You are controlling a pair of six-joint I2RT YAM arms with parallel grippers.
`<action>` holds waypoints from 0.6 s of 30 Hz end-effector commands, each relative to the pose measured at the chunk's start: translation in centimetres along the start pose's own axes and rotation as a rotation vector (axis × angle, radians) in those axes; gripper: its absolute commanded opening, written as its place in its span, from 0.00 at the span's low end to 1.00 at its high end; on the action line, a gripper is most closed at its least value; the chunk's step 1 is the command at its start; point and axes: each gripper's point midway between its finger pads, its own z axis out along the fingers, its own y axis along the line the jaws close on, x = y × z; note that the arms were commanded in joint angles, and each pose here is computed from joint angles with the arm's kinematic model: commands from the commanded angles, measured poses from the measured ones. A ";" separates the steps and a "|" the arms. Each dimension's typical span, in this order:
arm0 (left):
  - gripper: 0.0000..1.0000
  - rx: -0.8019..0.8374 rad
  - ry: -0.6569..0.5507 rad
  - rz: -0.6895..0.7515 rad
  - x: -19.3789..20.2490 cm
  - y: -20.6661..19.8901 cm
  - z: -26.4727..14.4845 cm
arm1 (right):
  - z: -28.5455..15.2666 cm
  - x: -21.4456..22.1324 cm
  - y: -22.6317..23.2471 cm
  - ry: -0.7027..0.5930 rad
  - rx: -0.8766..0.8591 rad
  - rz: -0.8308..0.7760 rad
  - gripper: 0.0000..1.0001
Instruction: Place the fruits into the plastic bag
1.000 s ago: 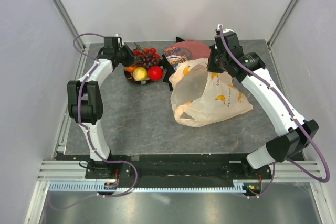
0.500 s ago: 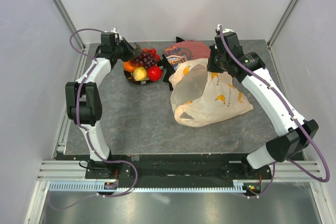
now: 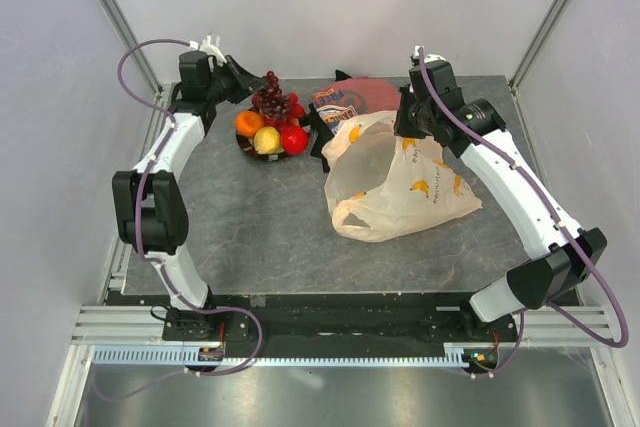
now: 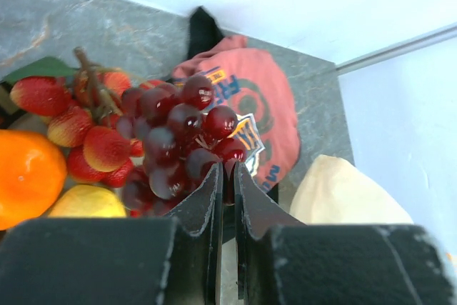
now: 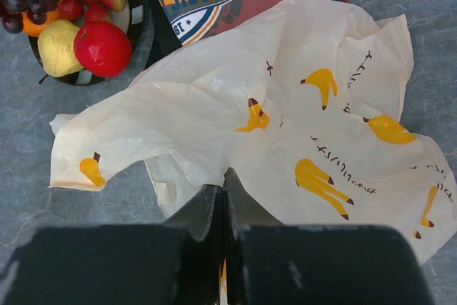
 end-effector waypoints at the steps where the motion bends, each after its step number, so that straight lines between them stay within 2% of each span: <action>1: 0.02 0.165 -0.117 0.128 -3.7 -5.8 -3.5 | -1.4 -1.9 0.4 -0.079 -0.029 0.023 0.00; 6: 0.02 0.329 -0.100 0.201 -2.8 -9.3 -5.9 | -1.4 -2.0 0.4 -0.084 -0.033 0.025 0.00; 10: 0.02 0.465 -0.091 0.276 -1.3 -12.7 -9.7 | -1.4 -2.0 0.7 -0.088 -0.045 0.031 0.00; 18: 0.02 0.634 0.054 0.284 4.5 -16.3 -16.6 | -1.5 -1.8 1.0 -0.094 -0.068 0.047 0.00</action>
